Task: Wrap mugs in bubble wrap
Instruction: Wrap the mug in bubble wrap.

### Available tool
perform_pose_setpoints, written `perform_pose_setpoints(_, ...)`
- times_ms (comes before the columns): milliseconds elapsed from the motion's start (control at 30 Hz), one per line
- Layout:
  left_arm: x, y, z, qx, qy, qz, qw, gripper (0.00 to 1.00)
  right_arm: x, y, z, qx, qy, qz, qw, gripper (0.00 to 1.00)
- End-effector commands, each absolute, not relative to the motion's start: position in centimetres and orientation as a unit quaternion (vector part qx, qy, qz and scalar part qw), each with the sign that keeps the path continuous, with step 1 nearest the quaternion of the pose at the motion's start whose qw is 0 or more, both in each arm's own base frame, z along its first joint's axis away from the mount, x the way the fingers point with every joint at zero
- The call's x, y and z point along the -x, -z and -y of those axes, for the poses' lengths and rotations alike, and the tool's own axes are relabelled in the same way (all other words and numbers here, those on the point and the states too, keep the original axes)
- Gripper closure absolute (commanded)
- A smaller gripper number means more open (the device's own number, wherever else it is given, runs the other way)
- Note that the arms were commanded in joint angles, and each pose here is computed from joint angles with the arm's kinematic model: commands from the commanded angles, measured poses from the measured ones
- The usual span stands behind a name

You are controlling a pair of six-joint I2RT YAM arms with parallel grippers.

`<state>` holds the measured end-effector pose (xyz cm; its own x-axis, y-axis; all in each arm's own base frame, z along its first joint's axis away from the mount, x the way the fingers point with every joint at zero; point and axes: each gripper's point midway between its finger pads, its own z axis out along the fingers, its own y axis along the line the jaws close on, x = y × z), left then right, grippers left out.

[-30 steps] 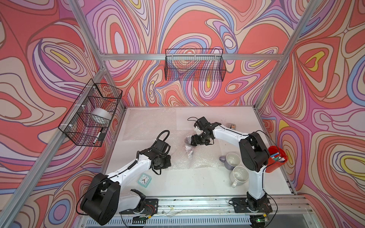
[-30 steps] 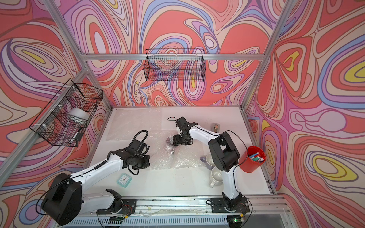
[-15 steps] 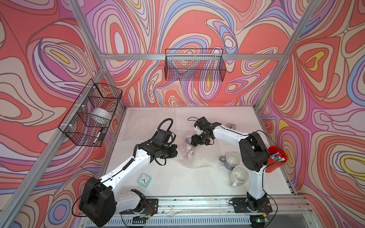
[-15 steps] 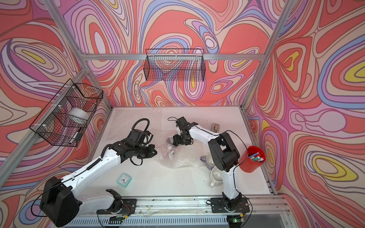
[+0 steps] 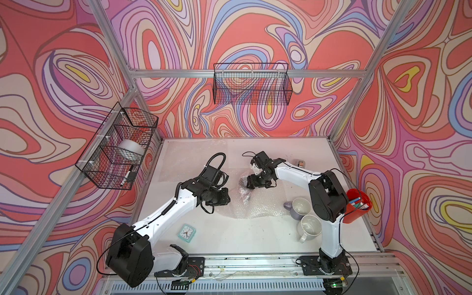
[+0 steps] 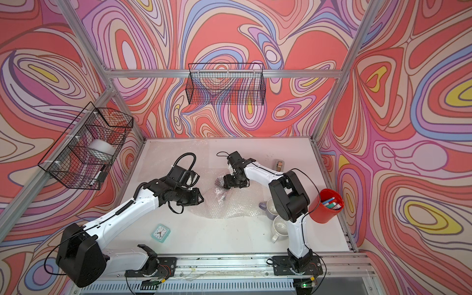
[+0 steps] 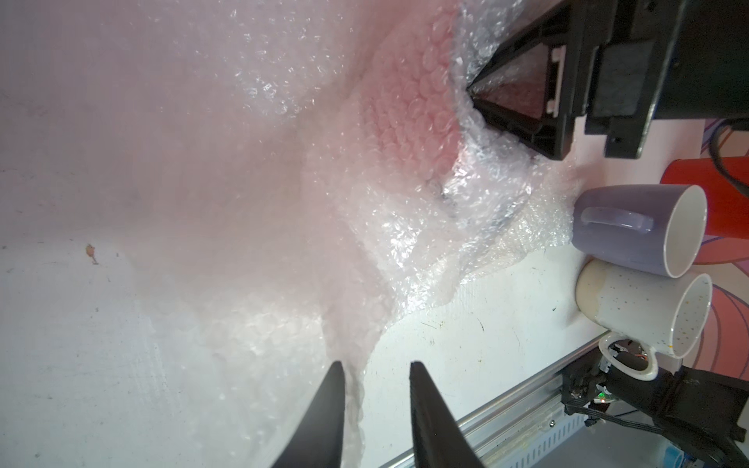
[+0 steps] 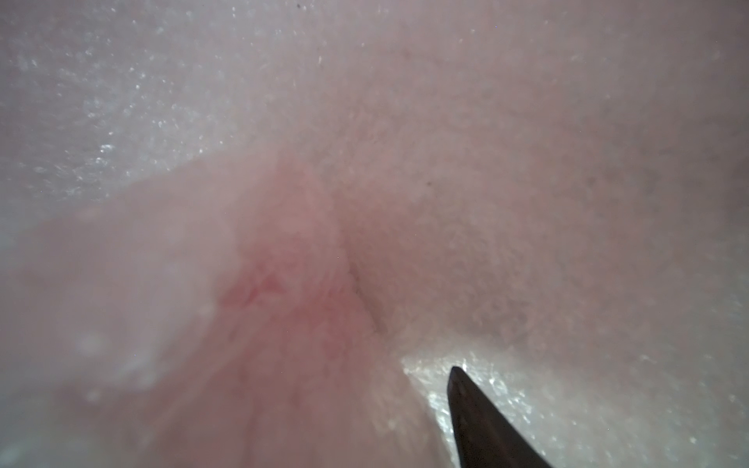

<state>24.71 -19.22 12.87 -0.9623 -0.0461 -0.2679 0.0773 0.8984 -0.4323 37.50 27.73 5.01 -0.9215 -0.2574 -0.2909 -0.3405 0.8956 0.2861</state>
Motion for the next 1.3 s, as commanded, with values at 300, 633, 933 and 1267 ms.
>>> perform_pose_setpoints(300,-23.8,-10.9,18.5,-0.003,0.201,-0.973,0.112,0.91,-37.2,-3.7,-27.3,0.158,-0.153,-0.969,0.109,0.31)
perform_pose_setpoints(633,-25.1,-13.6,20.2,-0.005,0.248,-0.959,0.140,1.00,-37.1,-3.5,-27.5,0.163,-0.153,-0.969,0.106,0.31)
perform_pose_setpoints(933,-29.1,-17.2,24.5,0.000,0.332,-0.929,0.164,1.00,-37.0,-3.4,-27.5,0.167,-0.153,-0.968,0.104,0.31)
perform_pose_setpoints(1267,-34.7,-16.1,27.3,0.060,0.346,-0.922,0.166,1.00,-36.7,-3.7,-28.2,0.174,-0.175,-0.964,0.100,0.31)
